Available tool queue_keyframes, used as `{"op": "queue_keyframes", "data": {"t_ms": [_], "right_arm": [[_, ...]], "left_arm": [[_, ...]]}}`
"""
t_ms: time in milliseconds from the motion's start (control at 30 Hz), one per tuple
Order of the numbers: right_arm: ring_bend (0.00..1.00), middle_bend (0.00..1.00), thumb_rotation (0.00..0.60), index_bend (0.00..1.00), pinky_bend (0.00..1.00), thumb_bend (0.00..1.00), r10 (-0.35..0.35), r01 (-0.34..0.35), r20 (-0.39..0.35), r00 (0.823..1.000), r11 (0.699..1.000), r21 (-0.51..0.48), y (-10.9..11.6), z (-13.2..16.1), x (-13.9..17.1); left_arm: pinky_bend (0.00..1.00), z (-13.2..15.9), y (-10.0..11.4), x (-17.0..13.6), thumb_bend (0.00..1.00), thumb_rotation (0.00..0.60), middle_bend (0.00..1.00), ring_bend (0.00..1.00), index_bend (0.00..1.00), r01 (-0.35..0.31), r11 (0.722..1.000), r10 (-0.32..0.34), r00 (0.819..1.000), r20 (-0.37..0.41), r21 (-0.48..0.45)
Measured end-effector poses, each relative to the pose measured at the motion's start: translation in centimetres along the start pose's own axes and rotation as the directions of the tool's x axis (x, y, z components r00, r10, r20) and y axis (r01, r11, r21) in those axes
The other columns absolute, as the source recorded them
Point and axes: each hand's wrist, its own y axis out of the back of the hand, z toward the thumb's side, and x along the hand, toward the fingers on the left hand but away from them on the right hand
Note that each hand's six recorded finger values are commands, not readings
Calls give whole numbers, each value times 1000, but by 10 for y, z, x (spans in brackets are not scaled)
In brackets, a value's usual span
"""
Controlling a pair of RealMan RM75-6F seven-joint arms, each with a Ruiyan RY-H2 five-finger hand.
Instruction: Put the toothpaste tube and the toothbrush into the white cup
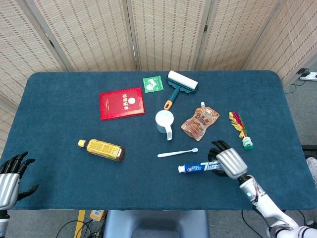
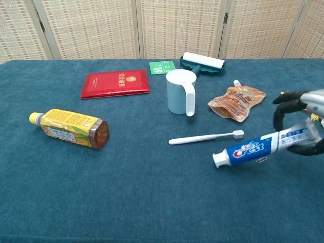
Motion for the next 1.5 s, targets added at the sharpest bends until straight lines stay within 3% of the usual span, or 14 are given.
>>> {"op": "queue_keyframes", "data": {"t_ms": [167,333,567,800,933,1167,1400,1500], "right_arm": [[177,426,600,776,161,295,-35,31,62,997,998,58,34,-36,18],[182,434,600,785,161,295,-41,29,117,992,995,97,54,-60,30],[183,439,600,791,161,295,45,-68,131,990,982,177,53,-71,30],[183,424,600,790,161,295,63,-79,82,995,977,200,53,-53,11],[171,374,600,651,145,295,69,-78,50,996,976,201,52,-38,1],[53,219,600,221,65,265,66,-64,-4,998,983,175,57,-6,-19],[39,166,600,32,53,262,58,-51,-44,997,988,147,59,24,-43],[38,163,600,0,53,226,49,-40,-66,997,992,122,59,38,-55]], "left_arm": [[202,6,0,1,221,600,134,139,274,-4,1000,4,1000,10,-17],[202,9,0,1,221,600,131,139,274,2,1000,-1,1000,14,-27],[202,11,-2,0,222,600,128,138,274,9,999,-8,1000,15,-37],[202,13,-2,-1,221,600,126,139,273,10,999,-9,1000,20,-36],[202,12,-2,-3,221,600,126,138,273,9,1000,-9,1000,19,-30],[202,8,-2,-8,222,600,125,138,272,10,999,-9,1000,7,-34],[202,7,-1,-9,222,600,125,138,272,3,999,-3,1000,8,-36],[201,7,0,-10,221,600,125,139,271,3,999,-3,1000,10,-41]]}}
